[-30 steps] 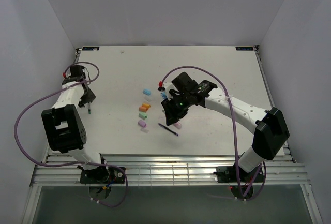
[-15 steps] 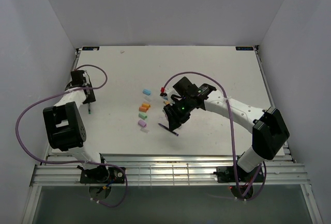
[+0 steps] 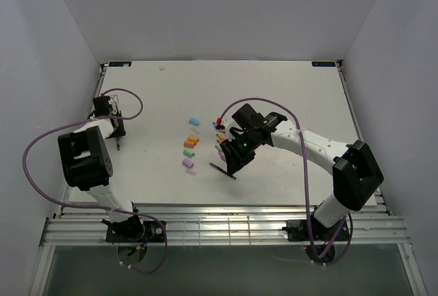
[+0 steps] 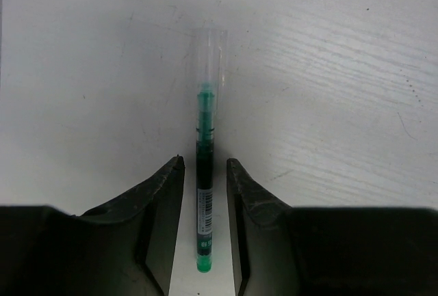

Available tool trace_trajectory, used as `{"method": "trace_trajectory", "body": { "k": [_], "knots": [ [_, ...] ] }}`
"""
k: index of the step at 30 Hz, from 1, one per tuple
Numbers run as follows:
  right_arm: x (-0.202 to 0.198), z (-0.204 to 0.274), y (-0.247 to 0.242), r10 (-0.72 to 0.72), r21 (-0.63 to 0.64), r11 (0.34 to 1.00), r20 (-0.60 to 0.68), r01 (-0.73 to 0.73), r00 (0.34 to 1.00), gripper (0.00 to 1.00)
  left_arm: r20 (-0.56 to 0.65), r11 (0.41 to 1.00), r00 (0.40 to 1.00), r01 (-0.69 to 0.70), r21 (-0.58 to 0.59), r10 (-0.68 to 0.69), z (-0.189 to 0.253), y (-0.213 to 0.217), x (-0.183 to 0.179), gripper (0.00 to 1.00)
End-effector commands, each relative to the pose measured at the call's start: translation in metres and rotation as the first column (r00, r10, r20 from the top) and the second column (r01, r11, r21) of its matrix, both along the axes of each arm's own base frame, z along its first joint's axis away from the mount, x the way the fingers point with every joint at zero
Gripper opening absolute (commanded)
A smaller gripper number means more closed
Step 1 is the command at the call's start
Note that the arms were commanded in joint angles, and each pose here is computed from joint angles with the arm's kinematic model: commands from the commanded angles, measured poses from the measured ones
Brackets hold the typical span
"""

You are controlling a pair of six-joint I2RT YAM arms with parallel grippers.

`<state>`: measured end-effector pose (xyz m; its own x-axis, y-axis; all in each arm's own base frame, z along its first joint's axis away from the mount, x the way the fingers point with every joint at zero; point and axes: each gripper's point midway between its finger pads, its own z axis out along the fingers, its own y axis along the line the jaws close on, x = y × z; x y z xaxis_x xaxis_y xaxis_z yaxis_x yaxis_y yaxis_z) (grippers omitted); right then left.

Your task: Open the pen caps

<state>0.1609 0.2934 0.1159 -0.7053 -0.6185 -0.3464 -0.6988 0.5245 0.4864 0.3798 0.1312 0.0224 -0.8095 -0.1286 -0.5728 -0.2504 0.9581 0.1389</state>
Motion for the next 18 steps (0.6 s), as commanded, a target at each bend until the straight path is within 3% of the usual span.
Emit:
{"method": "trace_trajectory", "body": {
  "k": [1,5,6,9,11,13,18],
  "knots": [
    [0.001,0.006,0.001,-0.007,0.025,1.0,0.001,0.007,1.0,0.46,0.037,0.999,0.998,0.044,-0.008,-0.043,-0.001,-0.001,0.01,0.42],
    [0.004,0.007,0.003,-0.013,0.022,1.0,0.001,0.013,1.0,0.46,0.031,0.999,0.999,0.044,-0.018,-0.044,-0.005,0.001,0.01,0.26],
    [0.005,0.006,0.004,-0.016,0.018,1.0,0.002,0.016,1.0,0.46,0.024,0.999,0.999,0.039,-0.031,-0.038,-0.008,0.0,0.008,0.18],
    [0.01,0.009,0.006,-0.027,0.017,0.999,0.006,0.027,1.0,0.46,0.023,0.998,0.999,0.038,-0.05,-0.037,-0.011,-0.004,0.007,0.11],
    [0.014,0.011,0.007,-0.032,0.014,0.999,0.018,0.032,0.999,0.46,0.035,0.997,0.999,0.023,-0.07,-0.021,-0.009,-0.006,0.007,0.0],
    [0.018,0.012,0.007,-0.039,0.008,0.999,0.03,0.039,0.999,0.46,0.068,0.996,0.998,0.005,-0.092,0.001,0.004,-0.009,0.009,0.0],
    [0.032,0.028,0.013,-0.075,0.053,0.996,0.033,0.073,0.997,0.46,0.221,0.956,0.971,-0.024,-0.294,0.092,0.057,-0.044,0.023,0.0]
  ]
}}
